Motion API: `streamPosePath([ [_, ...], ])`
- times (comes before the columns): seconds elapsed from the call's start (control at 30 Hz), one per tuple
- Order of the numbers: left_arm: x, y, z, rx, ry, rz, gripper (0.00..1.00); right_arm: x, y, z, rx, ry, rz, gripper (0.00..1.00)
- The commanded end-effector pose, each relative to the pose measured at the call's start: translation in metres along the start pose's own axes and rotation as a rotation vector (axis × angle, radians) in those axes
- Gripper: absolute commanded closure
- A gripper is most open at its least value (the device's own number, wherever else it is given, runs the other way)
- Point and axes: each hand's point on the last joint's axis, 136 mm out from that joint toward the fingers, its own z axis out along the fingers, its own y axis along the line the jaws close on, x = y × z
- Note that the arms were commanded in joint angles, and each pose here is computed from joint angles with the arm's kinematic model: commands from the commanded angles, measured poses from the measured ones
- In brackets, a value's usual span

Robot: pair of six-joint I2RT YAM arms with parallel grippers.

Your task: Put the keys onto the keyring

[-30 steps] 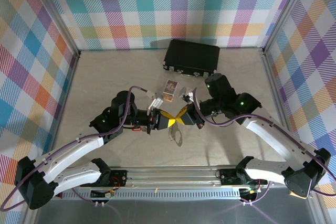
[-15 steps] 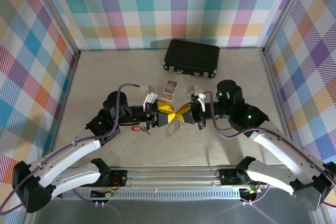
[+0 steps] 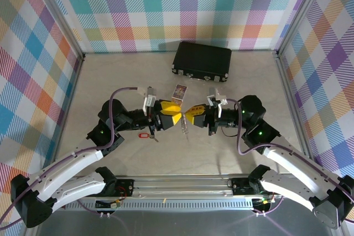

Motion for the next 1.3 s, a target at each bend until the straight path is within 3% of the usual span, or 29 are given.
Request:
streamPosePath([
  [0.0, 0.0016, -0.0050, 0.0012, 0.031, -0.007, 0.010, 0.65, -0.0296, 0.0110, -0.0039, -0.028, -0.135, -0.039, 1.00],
  [0.73, -0.0010, -0.0041, 0.0047, 0.050, -0.032, 0.011, 0.73, -0.0284, 0.0090, -0.0029, -0.057, -0.193, -0.010, 1.00],
  [1.27, -0.0020, -0.0058, 0.0096, 0.089, -0.045, -0.007, 0.98, -0.0249, 0.0012, -0.0019, -0.035, -0.216, 0.007, 1.00],
])
